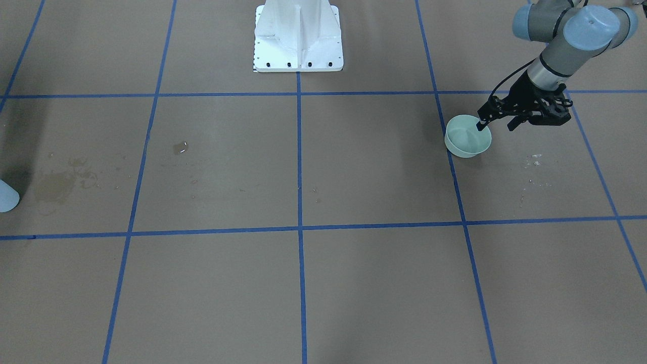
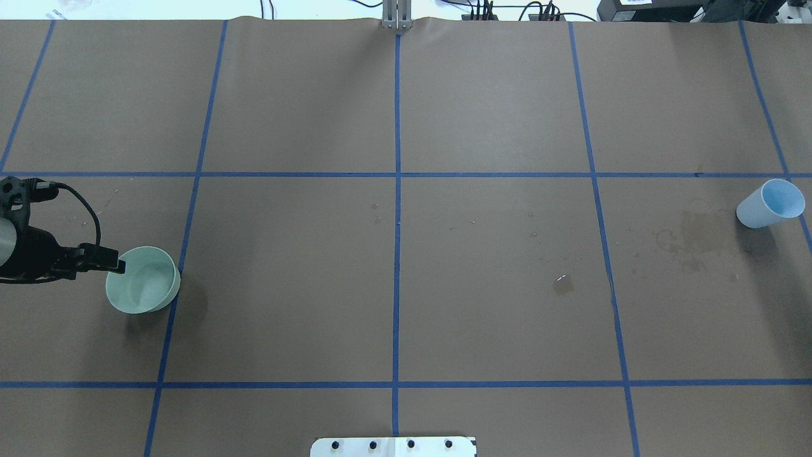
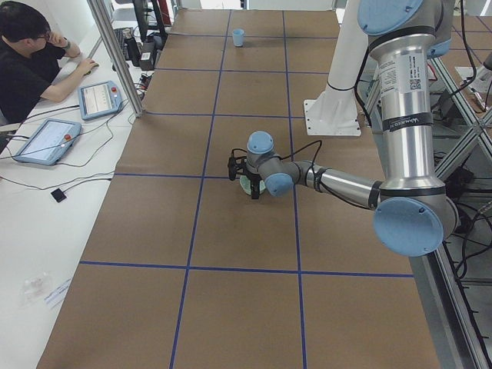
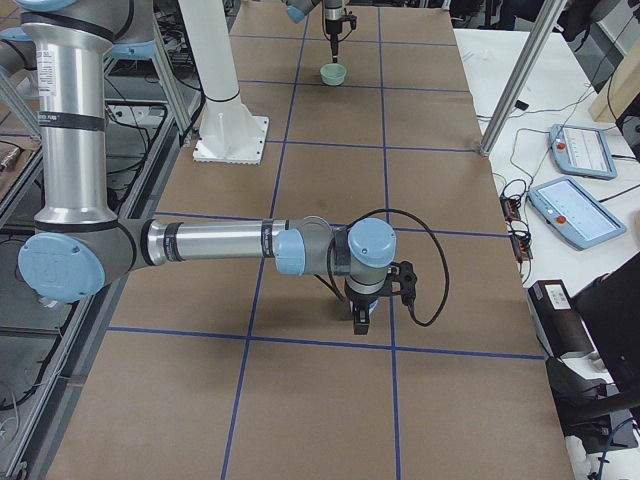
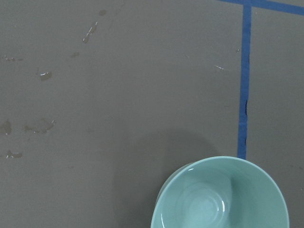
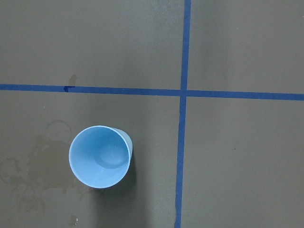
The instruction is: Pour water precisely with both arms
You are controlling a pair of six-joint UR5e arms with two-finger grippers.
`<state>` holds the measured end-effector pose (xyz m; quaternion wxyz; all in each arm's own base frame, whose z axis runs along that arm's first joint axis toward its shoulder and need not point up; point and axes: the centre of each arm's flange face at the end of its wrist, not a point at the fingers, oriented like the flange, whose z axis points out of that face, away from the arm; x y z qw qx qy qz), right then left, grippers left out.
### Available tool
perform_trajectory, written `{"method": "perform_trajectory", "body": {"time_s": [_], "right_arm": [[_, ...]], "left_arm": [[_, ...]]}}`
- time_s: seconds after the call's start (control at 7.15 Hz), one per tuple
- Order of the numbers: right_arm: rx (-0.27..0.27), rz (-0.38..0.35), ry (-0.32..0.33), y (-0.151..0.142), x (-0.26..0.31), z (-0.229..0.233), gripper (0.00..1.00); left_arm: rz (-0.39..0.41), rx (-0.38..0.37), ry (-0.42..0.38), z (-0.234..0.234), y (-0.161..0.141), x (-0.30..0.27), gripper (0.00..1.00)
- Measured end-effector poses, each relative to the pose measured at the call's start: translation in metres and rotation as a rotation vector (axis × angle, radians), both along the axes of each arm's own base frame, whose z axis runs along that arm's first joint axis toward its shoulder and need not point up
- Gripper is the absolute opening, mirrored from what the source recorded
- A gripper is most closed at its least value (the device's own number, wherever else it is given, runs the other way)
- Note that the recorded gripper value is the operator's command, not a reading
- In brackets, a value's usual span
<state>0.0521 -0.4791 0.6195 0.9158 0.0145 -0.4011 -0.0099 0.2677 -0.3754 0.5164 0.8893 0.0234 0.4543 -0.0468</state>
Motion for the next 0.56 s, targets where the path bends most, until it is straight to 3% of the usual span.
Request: {"method": "perform_trajectory", "body": {"time_s": [0.28,0.42,0.56], "right_arm": [[0.001,0.0,0.0,0.0,0.0,0.0,0.99],[0.0,0.0,0.0,0.0,0.0,0.0,0.99],[-0.001,0.0,0.0,0.001,0.0,0.001,0.99]], "left_arm": [[0.01,0.007,-0.021,0.011,0.003,0.014,0.95],[0.011,0.013,-0.024,0.019,0.005,0.02,0.61],[0.005,0.009,-0.018,0.023,0.007,0.025,0.13]]}}
